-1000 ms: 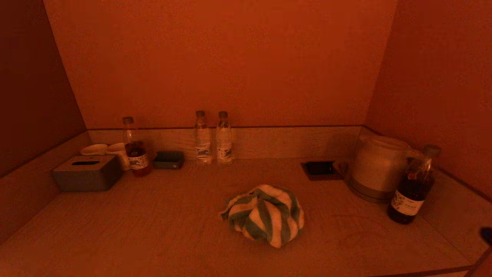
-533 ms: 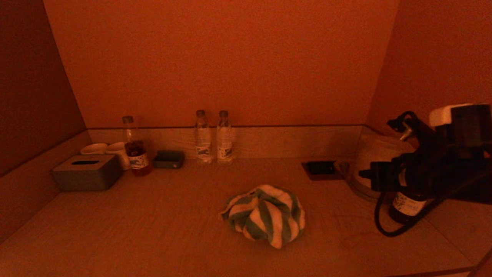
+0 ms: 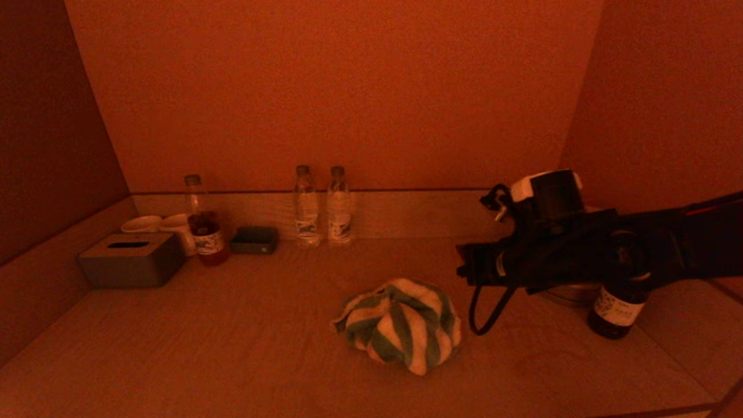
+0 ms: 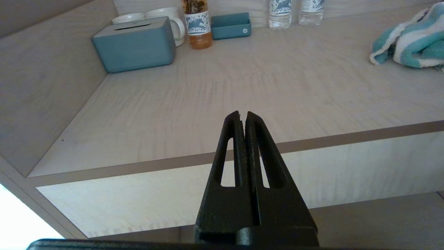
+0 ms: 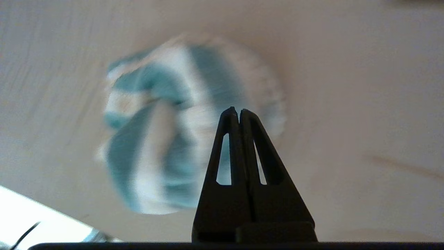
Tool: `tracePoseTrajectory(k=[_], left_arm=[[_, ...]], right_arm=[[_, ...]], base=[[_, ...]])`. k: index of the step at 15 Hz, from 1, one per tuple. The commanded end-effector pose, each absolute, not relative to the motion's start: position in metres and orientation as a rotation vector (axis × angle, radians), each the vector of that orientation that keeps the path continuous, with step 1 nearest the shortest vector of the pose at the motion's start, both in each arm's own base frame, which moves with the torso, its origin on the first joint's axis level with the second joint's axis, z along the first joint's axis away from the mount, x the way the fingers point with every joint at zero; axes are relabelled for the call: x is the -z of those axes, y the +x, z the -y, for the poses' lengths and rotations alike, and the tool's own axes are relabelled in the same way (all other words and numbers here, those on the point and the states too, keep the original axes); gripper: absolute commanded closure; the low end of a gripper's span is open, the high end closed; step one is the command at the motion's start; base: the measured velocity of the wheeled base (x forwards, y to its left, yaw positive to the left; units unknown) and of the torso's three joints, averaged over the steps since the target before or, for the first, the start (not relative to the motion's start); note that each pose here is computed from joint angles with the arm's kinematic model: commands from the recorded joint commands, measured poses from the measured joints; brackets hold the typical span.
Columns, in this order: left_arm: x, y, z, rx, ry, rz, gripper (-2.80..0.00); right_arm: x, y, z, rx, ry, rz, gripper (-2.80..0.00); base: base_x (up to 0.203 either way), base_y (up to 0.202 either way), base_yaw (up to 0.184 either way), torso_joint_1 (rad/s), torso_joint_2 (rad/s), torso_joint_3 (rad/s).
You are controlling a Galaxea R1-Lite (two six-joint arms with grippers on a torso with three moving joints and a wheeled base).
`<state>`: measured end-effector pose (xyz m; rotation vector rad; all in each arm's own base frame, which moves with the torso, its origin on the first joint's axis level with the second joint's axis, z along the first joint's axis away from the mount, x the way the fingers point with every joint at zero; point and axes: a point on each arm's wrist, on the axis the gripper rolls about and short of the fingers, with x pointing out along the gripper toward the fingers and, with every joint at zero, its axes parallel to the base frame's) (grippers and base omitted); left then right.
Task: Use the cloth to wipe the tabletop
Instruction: Pick up the tablecloth
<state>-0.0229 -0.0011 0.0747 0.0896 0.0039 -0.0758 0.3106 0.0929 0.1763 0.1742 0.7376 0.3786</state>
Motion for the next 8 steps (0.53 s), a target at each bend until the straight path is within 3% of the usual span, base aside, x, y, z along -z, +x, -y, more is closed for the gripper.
tracePoseTrajectory(k=[1,3,4,8], left_arm=[[-0.075,-0.023,0.001,0.075,0.09,-0.004,0.0],[-0.075,-0.023,0.001,0.077,0.09,-0.004,0.0],[-0.075,-0.023,0.001,0.077,0.09,-0.004,0.0],[-0.075,-0.023,0.001,0.077,0.09,-0.004,0.0]], right_arm=[[-0.161,0.313,-0.113,-0.397,0.197,-0.828,0.0],[-0.159,0.311,-0.123,-0.424,0.181,-0.842,0.0],[-0.158,0.311,-0.126,-0.429,0.177,-0.847,-2.8],[-0.151,0.308,-0.131,-0.438,0.17,-0.879,-2.8]], base=[[0.0,0.0,0.0,0.0,0.0,0.0],[0.0,0.0,0.0,0.0,0.0,0.0],[0.0,0.0,0.0,0.0,0.0,0.0],[0.0,0.0,0.0,0.0,0.0,0.0]])
